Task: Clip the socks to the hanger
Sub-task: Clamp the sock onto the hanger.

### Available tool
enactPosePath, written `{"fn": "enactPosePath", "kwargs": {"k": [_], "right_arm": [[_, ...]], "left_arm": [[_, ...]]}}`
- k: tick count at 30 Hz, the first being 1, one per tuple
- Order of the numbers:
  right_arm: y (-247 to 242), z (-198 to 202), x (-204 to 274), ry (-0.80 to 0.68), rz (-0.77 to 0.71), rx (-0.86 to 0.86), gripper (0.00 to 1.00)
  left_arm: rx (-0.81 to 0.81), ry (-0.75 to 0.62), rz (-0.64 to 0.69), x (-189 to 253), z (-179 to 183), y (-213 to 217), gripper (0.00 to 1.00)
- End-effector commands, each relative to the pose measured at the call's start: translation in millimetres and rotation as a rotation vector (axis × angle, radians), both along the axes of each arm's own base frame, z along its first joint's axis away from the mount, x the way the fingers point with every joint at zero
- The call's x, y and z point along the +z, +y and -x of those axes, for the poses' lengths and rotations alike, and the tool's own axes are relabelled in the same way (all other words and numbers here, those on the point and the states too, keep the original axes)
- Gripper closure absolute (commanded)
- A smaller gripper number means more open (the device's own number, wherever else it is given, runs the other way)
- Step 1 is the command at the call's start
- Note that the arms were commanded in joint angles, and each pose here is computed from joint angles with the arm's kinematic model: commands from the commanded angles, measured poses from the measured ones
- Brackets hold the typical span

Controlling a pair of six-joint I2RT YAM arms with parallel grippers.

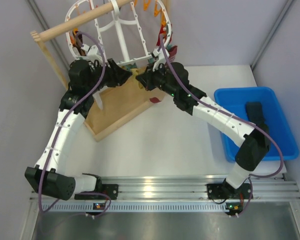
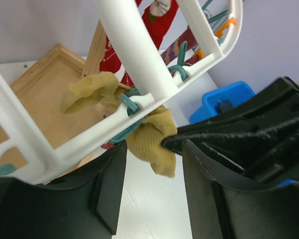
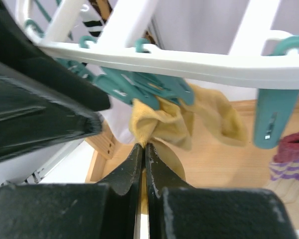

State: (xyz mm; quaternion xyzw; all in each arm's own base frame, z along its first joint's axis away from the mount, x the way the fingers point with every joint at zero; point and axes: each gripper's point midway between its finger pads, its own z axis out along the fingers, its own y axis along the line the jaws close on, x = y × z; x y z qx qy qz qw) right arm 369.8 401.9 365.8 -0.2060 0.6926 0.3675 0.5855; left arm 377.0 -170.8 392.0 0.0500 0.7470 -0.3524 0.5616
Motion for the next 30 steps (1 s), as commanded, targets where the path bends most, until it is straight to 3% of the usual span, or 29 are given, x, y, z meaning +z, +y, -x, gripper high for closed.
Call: {"fn": "enactPosePath", "kwargs": {"k": [1, 10, 20, 30], "right_arm": [[-20, 3, 43, -0.1, -0.063, -0.006, 1.0], [-39, -1, 32, -0.106, -0.027, -0.004, 1.0], [-44, 0, 23, -0.111, -0.003, 0.015, 1.0], [-37, 7, 14, -0.126, 0.04, 0.091, 0.99]], "left_arm": [[-0.072, -0.135, -0.021, 31, 30, 1, 0.47], [0.023, -0.158, -0.048, 33, 56, 34, 0.48], [0.231, -0.134, -0.102, 19, 42, 71, 0.52], [0.147, -0.195, -0.099, 27, 30, 56, 0.59]]}}
